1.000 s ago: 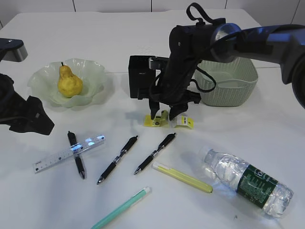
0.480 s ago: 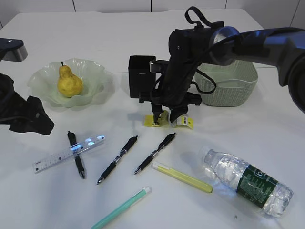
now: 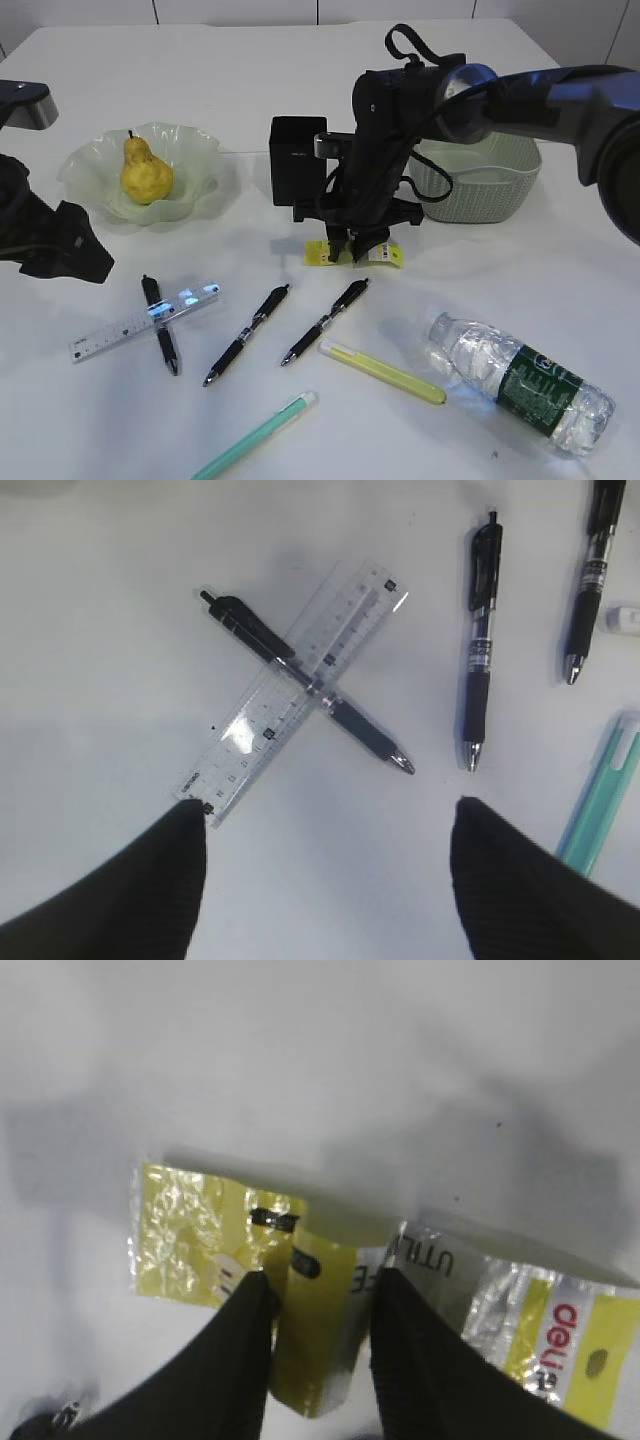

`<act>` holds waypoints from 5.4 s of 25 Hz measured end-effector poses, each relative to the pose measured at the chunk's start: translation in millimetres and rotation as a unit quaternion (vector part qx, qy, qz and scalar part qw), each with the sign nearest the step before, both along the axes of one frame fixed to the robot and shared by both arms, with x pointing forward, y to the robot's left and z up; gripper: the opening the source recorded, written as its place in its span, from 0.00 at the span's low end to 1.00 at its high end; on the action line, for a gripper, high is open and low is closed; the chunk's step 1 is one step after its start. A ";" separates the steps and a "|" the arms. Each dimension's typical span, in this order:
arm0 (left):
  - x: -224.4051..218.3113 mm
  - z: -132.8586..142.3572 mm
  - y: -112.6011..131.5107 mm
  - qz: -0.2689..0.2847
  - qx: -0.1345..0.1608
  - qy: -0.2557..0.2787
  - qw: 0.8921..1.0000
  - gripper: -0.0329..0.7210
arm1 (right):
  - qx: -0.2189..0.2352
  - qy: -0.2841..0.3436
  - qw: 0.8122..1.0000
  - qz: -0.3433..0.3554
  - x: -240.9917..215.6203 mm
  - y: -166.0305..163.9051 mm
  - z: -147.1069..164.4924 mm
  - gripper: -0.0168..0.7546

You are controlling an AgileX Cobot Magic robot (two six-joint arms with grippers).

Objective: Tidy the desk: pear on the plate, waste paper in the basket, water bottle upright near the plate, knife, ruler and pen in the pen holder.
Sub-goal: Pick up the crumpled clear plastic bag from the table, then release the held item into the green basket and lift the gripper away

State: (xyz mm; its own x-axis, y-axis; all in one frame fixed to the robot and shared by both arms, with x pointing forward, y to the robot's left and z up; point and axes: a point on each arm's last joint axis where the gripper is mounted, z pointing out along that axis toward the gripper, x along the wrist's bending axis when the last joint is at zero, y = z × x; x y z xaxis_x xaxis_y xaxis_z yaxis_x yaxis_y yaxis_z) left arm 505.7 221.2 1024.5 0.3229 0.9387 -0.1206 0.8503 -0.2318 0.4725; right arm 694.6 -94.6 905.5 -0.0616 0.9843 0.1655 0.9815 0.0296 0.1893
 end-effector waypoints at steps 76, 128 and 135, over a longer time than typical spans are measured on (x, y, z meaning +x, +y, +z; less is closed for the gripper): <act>-0.2 0.2 -1.1 0.003 -0.009 0.002 1.000 0.76 | -0.097 -0.135 0.986 -0.019 30.8 -132.2 154.3 0.04; -0.2 0.3 -1.5 0.005 -0.012 0.003 1.000 0.76 | -0.030 -0.112 0.993 -0.034 74.5 -168.4 51.7 0.46; -0.2 0.3 -1.5 0.005 -0.012 0.003 1.000 0.76 | -0.038 -0.103 0.994 -0.004 72.3 -168.3 60.6 0.46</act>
State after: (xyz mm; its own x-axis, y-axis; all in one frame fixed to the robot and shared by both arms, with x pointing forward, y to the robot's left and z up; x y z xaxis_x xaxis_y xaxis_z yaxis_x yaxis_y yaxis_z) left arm 505.5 219.7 1024.9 0.3134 0.9386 -0.1445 0.8550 -0.2127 0.4730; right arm 766.9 -262.9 966.2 -0.0787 0.9941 0.0751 0.9226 0.0441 0.3833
